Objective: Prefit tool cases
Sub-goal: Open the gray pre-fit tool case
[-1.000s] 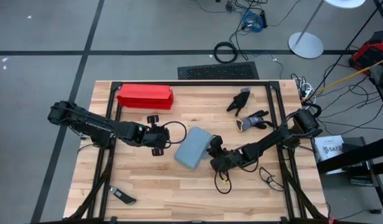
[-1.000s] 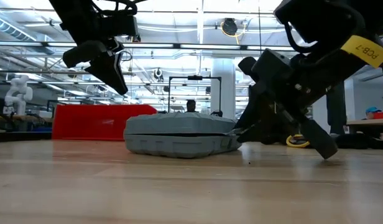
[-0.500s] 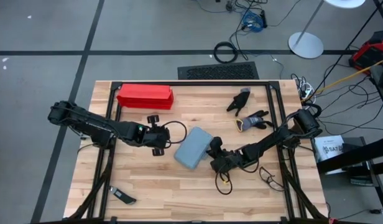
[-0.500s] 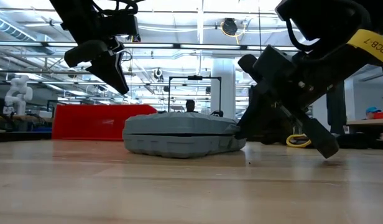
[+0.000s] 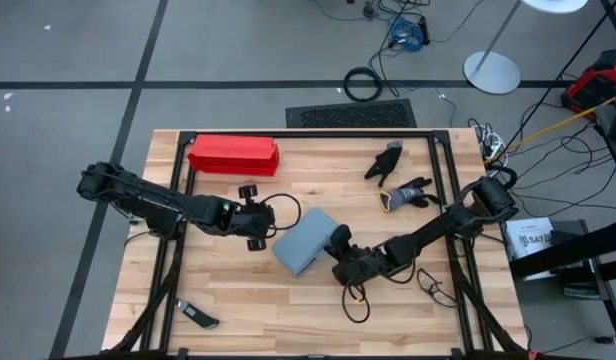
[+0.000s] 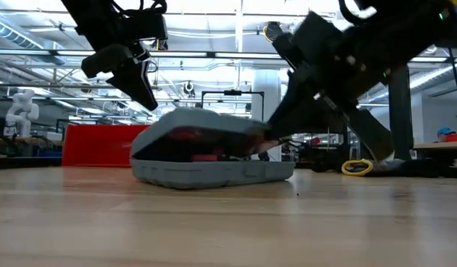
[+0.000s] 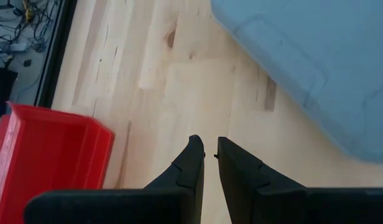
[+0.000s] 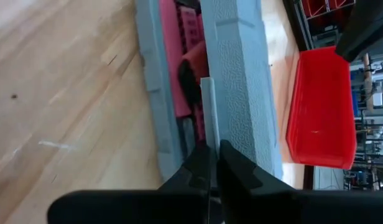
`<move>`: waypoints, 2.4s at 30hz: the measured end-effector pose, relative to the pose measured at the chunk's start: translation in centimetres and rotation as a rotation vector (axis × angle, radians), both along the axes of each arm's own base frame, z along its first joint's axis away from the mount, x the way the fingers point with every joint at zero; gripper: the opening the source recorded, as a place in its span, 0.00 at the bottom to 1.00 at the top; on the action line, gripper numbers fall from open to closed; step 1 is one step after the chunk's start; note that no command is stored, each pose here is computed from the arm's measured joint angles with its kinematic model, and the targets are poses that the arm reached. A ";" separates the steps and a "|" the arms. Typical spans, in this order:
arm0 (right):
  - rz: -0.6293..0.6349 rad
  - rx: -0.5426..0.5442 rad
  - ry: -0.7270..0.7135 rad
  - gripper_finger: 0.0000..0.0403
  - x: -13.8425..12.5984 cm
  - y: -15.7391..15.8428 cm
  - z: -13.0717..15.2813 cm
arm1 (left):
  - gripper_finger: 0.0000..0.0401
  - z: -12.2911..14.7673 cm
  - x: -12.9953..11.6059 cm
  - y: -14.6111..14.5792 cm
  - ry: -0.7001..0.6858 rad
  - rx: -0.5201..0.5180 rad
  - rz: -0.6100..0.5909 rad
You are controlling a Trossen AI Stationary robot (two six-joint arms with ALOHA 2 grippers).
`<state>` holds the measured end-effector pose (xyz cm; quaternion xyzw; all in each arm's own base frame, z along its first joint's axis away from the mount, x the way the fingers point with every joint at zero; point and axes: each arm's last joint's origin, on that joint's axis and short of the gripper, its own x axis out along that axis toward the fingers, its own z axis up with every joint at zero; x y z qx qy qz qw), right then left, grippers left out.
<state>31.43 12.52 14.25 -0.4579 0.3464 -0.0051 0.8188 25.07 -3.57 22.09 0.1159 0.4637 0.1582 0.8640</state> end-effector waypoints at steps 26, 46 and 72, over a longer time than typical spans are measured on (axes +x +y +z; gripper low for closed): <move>-0.158 0.359 0.098 0.01 5.5 -4.0 8.6 | 0.13 12.2 -2.3 -2.5 -0.578 0.012 0.049; -0.285 0.585 0.103 0.01 7.1 -11.2 11.9 | 0.13 16.3 -4.6 -4.1 -0.872 -0.110 -0.042; -0.376 0.870 0.164 0.00 6.3 -19.6 11.8 | 0.13 18.1 -6.5 -3.3 -0.957 -0.095 -0.074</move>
